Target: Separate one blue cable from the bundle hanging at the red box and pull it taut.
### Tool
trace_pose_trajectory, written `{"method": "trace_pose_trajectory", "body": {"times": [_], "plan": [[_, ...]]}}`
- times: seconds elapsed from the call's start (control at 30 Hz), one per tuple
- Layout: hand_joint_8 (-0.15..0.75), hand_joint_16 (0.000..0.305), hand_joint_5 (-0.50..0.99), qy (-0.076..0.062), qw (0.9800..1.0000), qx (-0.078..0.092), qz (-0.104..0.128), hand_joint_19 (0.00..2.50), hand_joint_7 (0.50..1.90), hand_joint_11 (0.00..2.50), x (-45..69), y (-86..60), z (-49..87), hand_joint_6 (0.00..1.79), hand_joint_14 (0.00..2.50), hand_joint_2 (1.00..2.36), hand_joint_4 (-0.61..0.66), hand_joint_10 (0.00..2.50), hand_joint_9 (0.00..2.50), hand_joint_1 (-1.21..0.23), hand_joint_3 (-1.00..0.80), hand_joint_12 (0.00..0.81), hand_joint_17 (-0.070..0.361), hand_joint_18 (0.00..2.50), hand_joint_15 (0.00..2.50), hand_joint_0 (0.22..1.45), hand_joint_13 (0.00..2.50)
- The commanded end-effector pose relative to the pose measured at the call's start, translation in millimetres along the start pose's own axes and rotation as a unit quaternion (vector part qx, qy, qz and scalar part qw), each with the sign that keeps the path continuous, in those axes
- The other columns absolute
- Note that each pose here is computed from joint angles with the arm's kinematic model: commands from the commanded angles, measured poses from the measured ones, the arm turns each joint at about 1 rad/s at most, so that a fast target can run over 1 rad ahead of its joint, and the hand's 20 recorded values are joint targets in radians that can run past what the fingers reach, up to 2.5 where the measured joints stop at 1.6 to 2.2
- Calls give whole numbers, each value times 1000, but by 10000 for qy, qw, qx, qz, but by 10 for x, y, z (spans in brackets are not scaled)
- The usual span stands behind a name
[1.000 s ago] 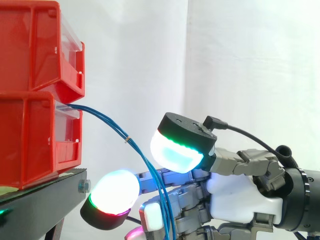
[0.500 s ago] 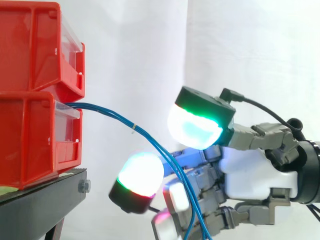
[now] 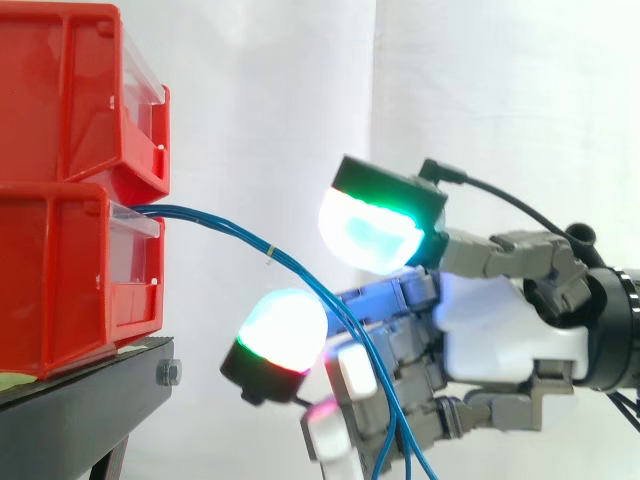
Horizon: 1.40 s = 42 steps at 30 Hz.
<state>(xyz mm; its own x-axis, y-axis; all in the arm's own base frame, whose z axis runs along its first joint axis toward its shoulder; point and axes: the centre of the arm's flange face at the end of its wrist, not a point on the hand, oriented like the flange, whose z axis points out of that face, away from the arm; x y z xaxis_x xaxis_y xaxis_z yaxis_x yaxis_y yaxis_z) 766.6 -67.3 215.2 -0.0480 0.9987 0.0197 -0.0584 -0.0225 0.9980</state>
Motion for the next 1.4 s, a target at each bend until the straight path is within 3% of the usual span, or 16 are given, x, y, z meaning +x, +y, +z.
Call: {"method": "trace_pose_trajectory", "body": {"times": [0.0,0.13,0.7,0.9,1.13,1.37], "plan": [[371,36,-104,-2,9999,-124,-3,380,1131,514,-9,122,71,504,15,1010,289,18,1064,-573,-392,362,80,727,419,620,898],[370,35,-100,6,9998,-208,-29,380,1183,507,17,210,124,504,15,1012,266,16,1063,-612,-370,364,79,737,413,633,908],[369,35,-96,29,9998,-216,-35,382,1257,532,42,195,128,503,15,1025,238,17,1059,-650,-174,362,78,735,412,706,913],[365,35,-120,29,9998,-200,-36,384,1436,601,42,202,123,513,16,1022,229,20,1018,-711,-229,371,79,753,436,704,919],[375,36,-155,20,9998,-185,-59,395,1232,637,40,189,122,645,17,1007,256,18,1005,-660,-427,377,81,758,435,619,924],[385,36,-126,28,9997,-208,-89,410,1268,624,42,204,125,651,16,1000,228,20,1055,-553,-500,374,81,761,449,617,941]]}}
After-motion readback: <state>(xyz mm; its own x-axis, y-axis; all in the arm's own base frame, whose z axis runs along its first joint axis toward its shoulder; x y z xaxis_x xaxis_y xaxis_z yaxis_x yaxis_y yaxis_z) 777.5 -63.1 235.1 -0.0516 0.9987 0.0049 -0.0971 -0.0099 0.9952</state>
